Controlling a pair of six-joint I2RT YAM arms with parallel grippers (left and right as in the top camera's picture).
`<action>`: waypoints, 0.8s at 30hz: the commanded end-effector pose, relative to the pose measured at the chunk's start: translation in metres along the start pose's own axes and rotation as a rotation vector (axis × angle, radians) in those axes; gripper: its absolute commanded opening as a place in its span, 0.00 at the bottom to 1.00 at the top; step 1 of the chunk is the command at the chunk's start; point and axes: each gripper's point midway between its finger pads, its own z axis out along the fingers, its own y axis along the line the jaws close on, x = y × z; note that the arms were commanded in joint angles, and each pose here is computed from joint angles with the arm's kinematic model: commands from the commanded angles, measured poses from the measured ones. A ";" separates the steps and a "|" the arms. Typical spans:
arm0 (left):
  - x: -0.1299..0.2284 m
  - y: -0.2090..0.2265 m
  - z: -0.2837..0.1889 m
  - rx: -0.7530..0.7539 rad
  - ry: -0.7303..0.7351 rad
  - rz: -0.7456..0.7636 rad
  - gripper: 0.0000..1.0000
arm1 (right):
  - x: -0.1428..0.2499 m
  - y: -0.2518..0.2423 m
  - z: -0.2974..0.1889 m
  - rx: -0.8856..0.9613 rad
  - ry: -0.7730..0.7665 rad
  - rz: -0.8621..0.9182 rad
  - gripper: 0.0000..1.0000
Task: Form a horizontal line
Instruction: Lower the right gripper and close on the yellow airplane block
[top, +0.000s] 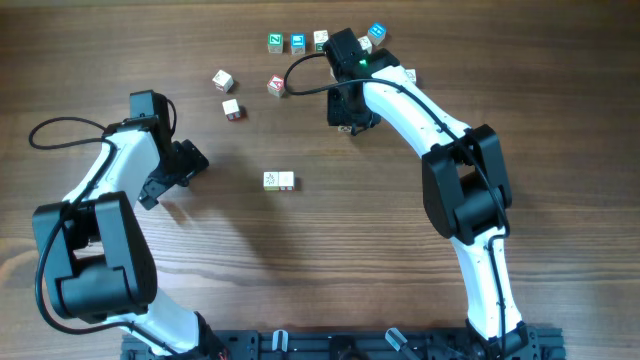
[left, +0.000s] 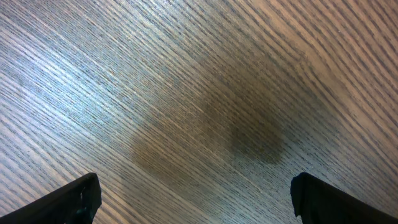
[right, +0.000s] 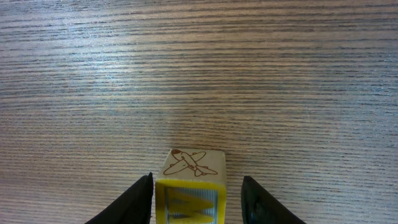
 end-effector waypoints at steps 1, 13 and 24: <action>0.001 0.001 0.003 -0.002 0.012 -0.017 1.00 | 0.007 0.000 0.013 0.004 0.026 -0.004 0.46; 0.001 0.001 0.003 -0.002 0.012 -0.017 1.00 | 0.004 0.001 0.013 -0.002 0.015 -0.005 0.36; 0.001 0.001 0.003 -0.002 0.012 -0.017 1.00 | 0.002 0.002 0.013 -0.006 0.007 -0.005 0.37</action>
